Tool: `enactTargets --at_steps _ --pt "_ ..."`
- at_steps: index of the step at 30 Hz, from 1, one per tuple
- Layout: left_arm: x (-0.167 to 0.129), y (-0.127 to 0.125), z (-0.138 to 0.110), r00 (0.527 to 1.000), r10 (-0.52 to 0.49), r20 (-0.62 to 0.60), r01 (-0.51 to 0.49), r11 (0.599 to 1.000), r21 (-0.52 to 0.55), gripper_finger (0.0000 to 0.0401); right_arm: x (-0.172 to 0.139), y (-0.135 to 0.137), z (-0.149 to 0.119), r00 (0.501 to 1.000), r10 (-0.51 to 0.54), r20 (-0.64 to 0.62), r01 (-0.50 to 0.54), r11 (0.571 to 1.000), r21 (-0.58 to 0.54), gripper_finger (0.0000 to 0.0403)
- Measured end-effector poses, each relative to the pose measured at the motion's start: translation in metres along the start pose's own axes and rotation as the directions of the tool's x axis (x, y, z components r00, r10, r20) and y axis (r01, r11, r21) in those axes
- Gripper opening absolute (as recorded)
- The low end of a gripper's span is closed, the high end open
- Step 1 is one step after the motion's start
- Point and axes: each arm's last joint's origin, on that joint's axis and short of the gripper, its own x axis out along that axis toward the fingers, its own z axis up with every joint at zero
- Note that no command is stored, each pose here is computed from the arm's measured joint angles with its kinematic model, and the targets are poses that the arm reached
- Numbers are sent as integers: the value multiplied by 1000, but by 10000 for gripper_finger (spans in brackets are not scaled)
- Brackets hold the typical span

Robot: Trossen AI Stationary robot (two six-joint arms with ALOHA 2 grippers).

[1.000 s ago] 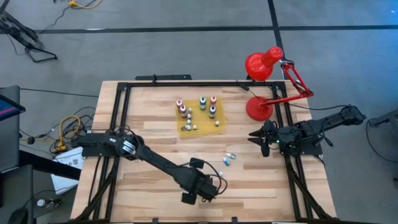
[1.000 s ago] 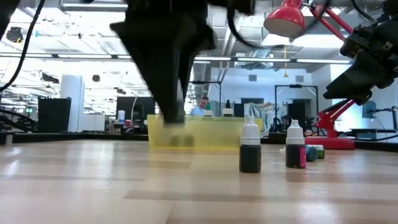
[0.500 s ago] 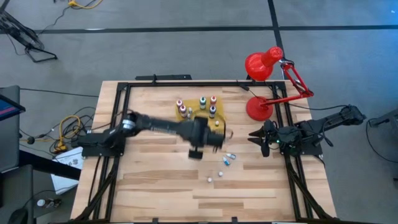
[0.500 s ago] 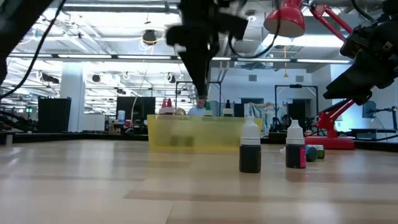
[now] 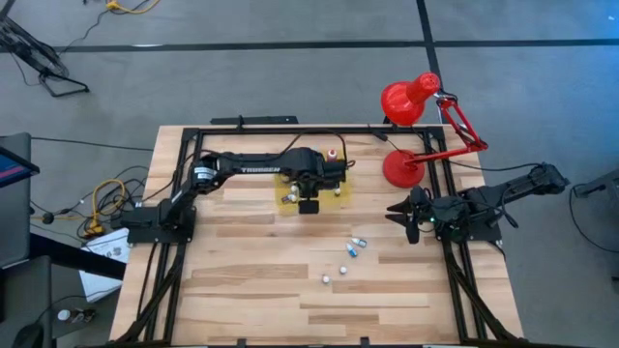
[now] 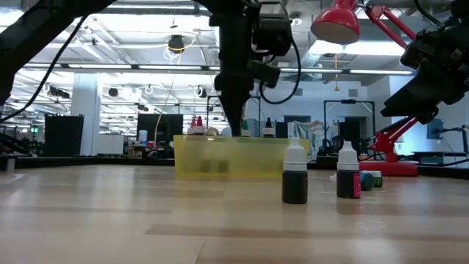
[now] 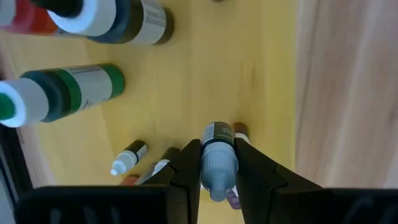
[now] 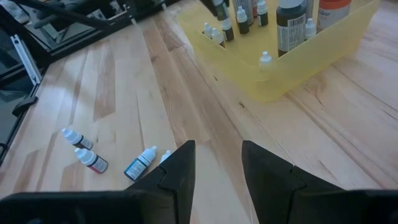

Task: Pick & Place food coloring
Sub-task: Put the small white food coloring in the bin

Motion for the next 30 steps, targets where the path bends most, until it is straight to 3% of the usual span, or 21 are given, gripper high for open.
enactTargets --at_steps 18,30 --pt "56 12 -16 998 -49 -28 48 998 -41 68 0 0 0 1000 0 0 0 1000 0 122" --pt "61 11 -20 998 -52 -44 49 997 -54 68 0 0 0 1000 0 0 0 1000 0 122"
